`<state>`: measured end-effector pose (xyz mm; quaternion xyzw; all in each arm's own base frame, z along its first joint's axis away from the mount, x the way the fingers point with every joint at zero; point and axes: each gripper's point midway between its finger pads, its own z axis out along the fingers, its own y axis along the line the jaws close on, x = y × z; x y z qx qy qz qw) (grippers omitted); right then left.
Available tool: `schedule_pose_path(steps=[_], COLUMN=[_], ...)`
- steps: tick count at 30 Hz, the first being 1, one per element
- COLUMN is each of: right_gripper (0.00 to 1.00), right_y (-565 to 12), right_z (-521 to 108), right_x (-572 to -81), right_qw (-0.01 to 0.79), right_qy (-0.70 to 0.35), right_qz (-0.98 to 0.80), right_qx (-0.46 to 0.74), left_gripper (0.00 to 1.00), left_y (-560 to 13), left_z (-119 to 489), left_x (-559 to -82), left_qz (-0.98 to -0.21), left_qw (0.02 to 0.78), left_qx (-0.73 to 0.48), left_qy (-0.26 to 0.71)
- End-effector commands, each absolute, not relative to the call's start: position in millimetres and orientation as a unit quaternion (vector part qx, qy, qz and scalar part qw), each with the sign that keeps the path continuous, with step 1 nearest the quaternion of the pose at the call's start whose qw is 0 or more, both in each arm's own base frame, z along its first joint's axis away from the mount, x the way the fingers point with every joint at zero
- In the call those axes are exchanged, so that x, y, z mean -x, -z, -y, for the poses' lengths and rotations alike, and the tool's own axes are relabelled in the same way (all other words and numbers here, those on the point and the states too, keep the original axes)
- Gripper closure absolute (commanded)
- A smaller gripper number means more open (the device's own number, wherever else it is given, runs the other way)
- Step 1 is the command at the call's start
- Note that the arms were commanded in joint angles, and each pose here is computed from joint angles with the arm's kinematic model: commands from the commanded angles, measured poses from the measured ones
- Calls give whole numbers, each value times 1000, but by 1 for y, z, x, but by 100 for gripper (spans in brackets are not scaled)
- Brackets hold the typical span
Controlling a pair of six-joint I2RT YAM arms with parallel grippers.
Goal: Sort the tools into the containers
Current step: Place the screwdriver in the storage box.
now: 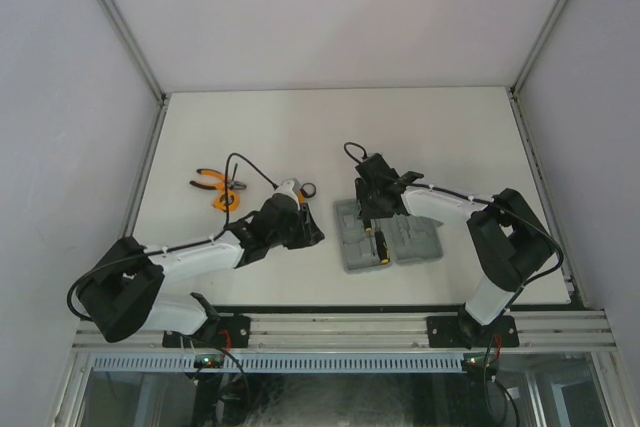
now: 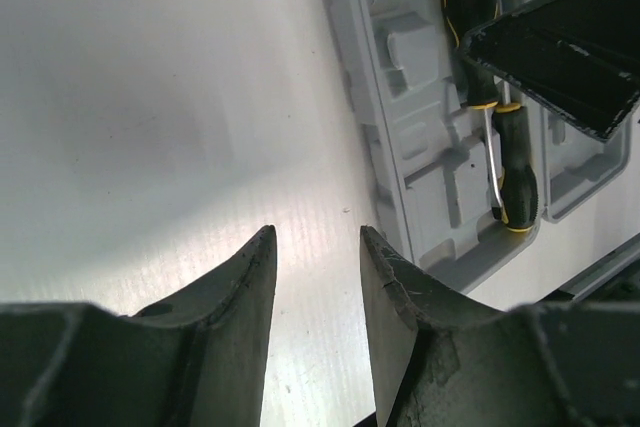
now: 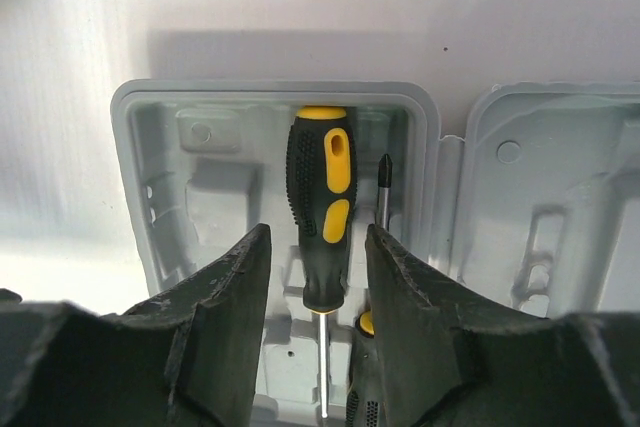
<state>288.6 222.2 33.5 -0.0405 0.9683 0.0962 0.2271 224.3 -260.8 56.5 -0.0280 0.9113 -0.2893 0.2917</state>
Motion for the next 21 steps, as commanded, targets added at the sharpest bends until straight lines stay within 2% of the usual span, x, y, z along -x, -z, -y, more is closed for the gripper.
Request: schedule_pose_path(steps=[1,6,13,21], right_gripper=[57,57,70,71], right_y=[-49,-49,-57,-57], right_z=[-226,-226,-218,-215], right_x=[-294,-292,-295,-292], right_qw=[245,247,262,262], right_qy=[-103,-100,-88,-77], right_qz=[-964,-964,-961,-962], right_qx=[27,25,12,6], left_gripper=[57,57,57,57], left_y=[-84,-89,-93,-91], left_z=[267,262,260,257], left_x=[-235,-237,-238,-237], left_qz=[-898,-895,-893,-894], left_qw=[320,331,339,340], left_qx=[21,28,33,32], left_qy=[301,297,294,291])
